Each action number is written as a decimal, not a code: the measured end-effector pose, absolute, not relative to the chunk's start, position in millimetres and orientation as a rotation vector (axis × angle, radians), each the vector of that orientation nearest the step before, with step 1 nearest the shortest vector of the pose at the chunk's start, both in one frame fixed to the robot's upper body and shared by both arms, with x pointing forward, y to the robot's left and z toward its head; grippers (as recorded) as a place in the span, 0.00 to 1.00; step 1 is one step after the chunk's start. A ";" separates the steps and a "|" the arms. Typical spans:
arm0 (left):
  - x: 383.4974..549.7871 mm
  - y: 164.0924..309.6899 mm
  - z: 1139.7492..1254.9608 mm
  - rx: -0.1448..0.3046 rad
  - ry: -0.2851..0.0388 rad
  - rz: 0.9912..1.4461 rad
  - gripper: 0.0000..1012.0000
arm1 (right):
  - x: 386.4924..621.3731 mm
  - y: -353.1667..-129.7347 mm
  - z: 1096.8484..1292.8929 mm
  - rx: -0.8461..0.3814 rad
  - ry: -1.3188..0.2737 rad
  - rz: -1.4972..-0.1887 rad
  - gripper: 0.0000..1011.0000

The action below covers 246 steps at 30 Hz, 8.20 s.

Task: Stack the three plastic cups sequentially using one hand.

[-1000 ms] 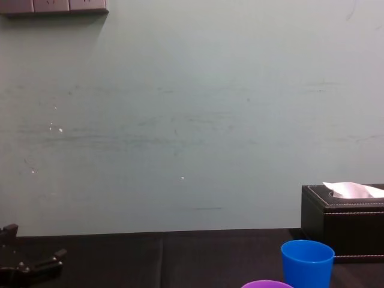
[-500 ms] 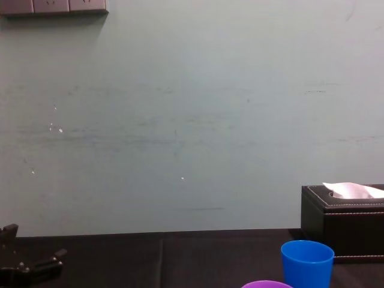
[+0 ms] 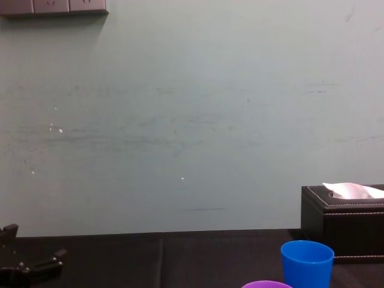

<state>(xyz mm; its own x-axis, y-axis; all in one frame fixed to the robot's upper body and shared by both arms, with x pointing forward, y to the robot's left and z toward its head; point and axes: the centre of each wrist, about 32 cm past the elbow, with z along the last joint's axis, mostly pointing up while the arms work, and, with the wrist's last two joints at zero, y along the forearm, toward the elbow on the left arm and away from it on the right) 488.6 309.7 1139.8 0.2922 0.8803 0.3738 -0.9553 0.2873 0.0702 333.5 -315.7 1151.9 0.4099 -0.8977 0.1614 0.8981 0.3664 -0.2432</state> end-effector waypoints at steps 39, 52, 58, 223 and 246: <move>488.6 309.7 1139.8 0.304 -0.285 1.248 1.00 | 353.0 -283.9 1125.2 -0.169 0.015 -1.098 0.99; 488.6 309.7 1139.8 0.304 -0.285 1.248 1.00 | 360.0 -279.0 1119.0 -0.125 0.001 -1.131 0.99; 488.6 309.7 1139.8 0.304 -0.285 1.248 1.00 | 361.1 -278.9 1117.4 -0.118 0.008 -1.133 0.99; 488.6 309.7 1139.8 0.304 -0.285 1.248 1.00 | 504.8 -250.3 1167.7 -0.134 -0.007 -1.057 0.73; 488.6 309.7 1139.8 0.304 -0.285 1.248 1.00 | 504.8 -251.0 1167.8 -0.133 -0.006 -1.059 0.99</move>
<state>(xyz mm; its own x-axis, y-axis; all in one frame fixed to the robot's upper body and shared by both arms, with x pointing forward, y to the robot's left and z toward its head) 488.6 309.7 1139.8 0.2922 0.8803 0.3737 -0.9553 0.2873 0.0702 504.8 -251.0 1167.8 0.4906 -0.8686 0.0689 0.8694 0.4827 -0.1058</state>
